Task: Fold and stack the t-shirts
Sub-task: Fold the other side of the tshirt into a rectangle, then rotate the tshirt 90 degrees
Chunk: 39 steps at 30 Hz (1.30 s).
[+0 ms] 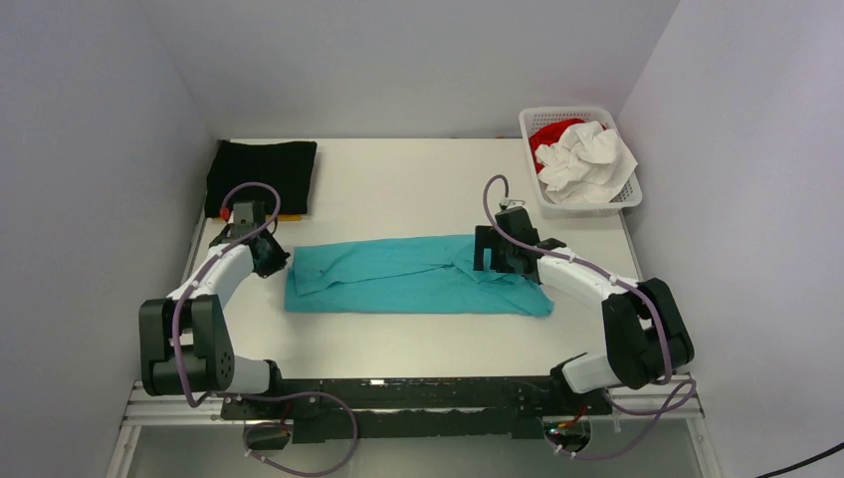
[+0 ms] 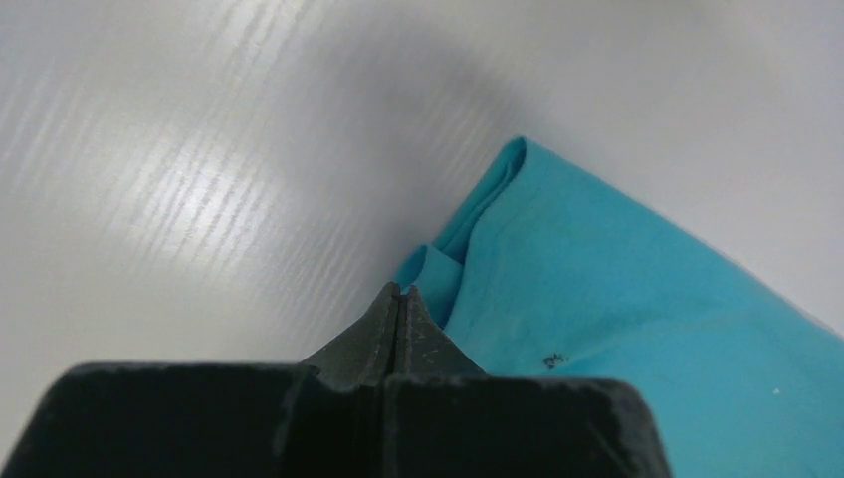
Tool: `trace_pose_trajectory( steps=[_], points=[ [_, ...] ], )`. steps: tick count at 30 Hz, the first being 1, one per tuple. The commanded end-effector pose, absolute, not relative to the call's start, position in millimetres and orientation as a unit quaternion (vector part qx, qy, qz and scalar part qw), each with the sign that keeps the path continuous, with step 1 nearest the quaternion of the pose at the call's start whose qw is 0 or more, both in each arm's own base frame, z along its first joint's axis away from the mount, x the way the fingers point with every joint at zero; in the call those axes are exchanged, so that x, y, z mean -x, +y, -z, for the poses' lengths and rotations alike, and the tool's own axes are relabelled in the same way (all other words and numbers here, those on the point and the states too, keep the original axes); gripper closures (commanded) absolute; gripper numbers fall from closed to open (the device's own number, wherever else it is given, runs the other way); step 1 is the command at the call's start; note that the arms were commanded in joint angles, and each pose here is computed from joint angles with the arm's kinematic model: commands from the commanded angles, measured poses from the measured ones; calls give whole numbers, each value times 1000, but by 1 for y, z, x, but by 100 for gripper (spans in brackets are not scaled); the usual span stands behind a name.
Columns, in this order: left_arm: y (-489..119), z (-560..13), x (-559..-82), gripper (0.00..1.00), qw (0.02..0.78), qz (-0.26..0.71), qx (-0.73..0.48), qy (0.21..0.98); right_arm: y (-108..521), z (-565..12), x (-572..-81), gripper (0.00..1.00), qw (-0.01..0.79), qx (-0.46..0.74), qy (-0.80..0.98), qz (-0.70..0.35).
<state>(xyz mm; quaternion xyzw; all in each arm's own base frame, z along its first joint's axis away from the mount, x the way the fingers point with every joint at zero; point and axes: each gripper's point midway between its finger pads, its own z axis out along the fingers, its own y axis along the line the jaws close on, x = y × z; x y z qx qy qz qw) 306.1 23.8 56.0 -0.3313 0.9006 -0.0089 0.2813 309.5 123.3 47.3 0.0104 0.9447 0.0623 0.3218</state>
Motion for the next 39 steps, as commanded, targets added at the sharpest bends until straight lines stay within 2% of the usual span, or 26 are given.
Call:
trace_pose_trajectory(
  steps=[1,4,7,10,14,17,20,25,29,33,37,39],
  points=[
    [-4,-79,-328,94,314,97,292,898,116,-72,-319,0,363,-24,930,-54],
    [-42,-108,-341,77,350,180,236,889,122,-84,-322,0,378,-28,922,-75],
    [-89,-126,-348,48,362,214,162,893,141,-94,-323,0,384,-22,914,-128],
    [-136,-126,-354,34,342,245,83,904,156,-99,-327,0,392,-3,905,-164],
    [-169,-94,-356,15,279,252,35,926,152,-94,-347,0,390,13,912,-125],
    [-175,-69,-350,9,241,255,30,936,154,-78,-350,0,353,1,929,-112],
    [-167,-47,-341,5,219,233,41,947,158,-54,-329,0,298,-25,945,-131],
    [-156,-18,-324,4,184,204,59,960,151,-22,-284,0,223,-77,963,-133],
    [-150,-7,-315,3,171,190,67,964,139,2,-280,0,191,-130,967,-108],
    [-149,-1,-295,3,150,194,81,966,138,10,-331,0,190,-189,953,-145],
    [-165,-20,-279,1,163,240,99,952,138,-4,-426,0,248,-241,920,-182],
    [-182,-28,-272,1,160,267,95,945,149,-3,-468,0,245,-227,922,-194]
  ],
)
